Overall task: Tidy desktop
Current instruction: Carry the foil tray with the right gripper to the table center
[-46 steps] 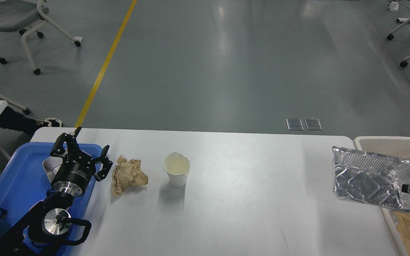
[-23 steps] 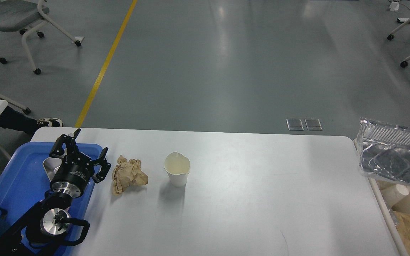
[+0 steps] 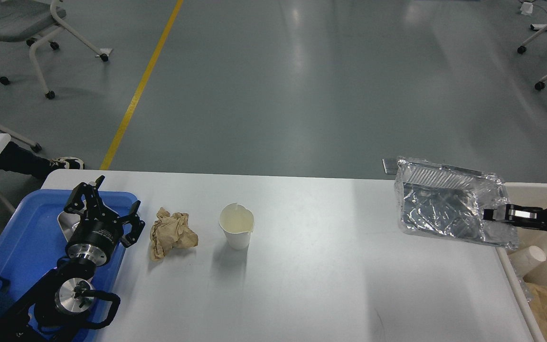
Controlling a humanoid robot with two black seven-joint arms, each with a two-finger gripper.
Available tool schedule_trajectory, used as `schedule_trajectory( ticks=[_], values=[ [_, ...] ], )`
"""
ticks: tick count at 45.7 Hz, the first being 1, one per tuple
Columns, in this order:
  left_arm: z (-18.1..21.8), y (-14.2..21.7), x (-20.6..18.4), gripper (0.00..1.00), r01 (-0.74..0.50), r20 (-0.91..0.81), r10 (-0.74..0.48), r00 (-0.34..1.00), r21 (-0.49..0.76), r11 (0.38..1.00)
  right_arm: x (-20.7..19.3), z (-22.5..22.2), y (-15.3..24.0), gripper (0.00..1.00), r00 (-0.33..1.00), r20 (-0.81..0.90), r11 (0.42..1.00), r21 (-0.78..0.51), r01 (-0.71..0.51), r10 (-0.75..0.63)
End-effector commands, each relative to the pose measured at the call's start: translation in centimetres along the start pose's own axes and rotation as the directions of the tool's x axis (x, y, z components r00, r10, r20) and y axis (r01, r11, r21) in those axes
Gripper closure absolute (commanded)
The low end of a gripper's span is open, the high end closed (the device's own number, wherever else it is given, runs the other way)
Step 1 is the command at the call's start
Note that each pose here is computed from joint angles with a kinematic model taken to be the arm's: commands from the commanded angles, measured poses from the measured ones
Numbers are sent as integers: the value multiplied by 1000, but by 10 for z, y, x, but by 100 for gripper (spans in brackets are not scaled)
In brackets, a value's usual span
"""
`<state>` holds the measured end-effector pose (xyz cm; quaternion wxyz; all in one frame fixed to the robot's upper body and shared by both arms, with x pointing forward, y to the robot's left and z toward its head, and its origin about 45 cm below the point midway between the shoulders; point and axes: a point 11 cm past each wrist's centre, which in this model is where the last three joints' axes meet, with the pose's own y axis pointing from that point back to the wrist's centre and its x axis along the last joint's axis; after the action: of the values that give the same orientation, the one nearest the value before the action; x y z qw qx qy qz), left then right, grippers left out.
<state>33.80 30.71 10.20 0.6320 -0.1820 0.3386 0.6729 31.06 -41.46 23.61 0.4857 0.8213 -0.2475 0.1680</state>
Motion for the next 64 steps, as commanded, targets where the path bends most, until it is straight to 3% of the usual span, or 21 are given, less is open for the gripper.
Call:
schedule_trajectory(
  ticks=[1,12,22,44,64],
  values=[
    [0,0,-3,4,15,-4,-15,1000,-5,1000,-1,-15,-23,100,1000,-13,1000,28,14,-13],
    [-1,0,-18,4,109,-40,-110,993,-22,994,-4,-30,-45,100,1000,-10,998,53,21,-21],
    [-4,-1,-21,4,110,-48,-110,993,-17,994,-3,-51,-71,100,998,-36,997,68,45,-42],
    [-1,-2,-18,4,100,-42,-101,994,-25,995,-2,-83,-131,100,965,-198,985,-35,170,-173],
    [-2,-3,-15,4,77,-31,-78,996,-21,997,-6,-107,-161,100,961,-194,980,-23,199,-199]
  ],
)
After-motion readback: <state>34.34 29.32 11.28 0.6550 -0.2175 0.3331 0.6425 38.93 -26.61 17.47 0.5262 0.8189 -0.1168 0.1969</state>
